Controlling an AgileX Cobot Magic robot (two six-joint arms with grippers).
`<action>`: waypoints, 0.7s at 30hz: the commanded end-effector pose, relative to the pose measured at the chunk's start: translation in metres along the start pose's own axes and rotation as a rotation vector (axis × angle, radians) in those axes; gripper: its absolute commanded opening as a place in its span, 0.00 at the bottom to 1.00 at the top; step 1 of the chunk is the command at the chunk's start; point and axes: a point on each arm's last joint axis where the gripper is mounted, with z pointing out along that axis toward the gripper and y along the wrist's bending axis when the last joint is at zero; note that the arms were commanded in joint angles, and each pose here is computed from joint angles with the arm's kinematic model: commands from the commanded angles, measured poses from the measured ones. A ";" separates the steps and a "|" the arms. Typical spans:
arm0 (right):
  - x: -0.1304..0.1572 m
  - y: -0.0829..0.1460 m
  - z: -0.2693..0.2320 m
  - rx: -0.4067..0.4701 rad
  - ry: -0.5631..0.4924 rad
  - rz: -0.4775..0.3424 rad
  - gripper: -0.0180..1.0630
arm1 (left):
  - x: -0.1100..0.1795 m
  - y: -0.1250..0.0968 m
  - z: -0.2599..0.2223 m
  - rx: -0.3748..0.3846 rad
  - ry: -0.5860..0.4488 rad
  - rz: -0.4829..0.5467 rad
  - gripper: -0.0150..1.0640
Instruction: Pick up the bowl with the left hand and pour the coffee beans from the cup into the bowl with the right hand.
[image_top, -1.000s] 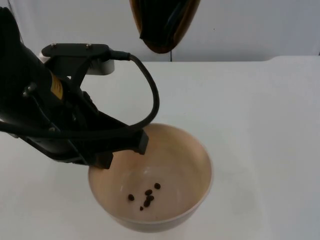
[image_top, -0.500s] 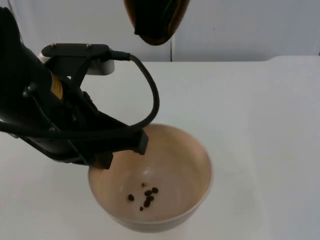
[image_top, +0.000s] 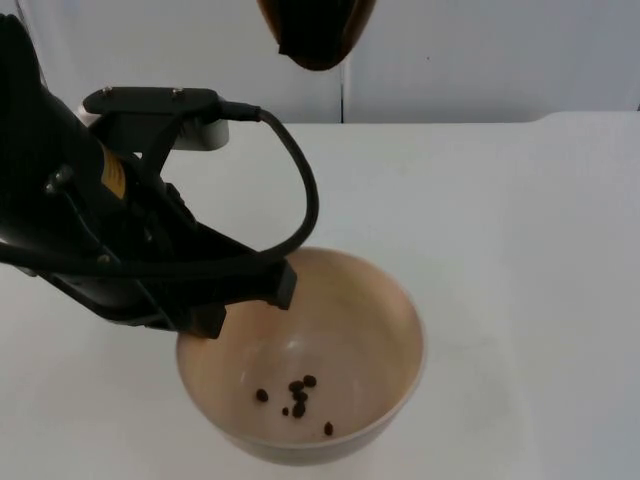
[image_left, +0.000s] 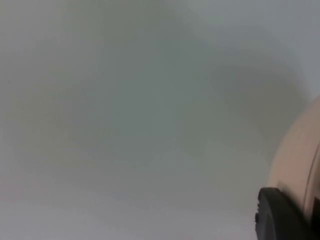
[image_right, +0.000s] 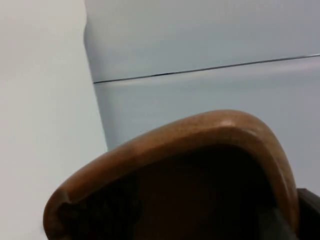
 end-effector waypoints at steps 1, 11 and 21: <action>-0.001 -0.004 -0.003 0.030 -0.015 -0.002 0.02 | -0.002 -0.003 -0.001 0.011 -0.010 -0.007 0.01; -0.002 -0.003 -0.005 0.021 -0.019 0.002 0.02 | -0.002 -0.003 -0.001 0.011 -0.010 -0.007 0.01; -0.001 0.000 -0.005 -0.010 -0.013 0.013 0.02 | -0.002 -0.003 -0.001 0.011 -0.010 -0.007 0.01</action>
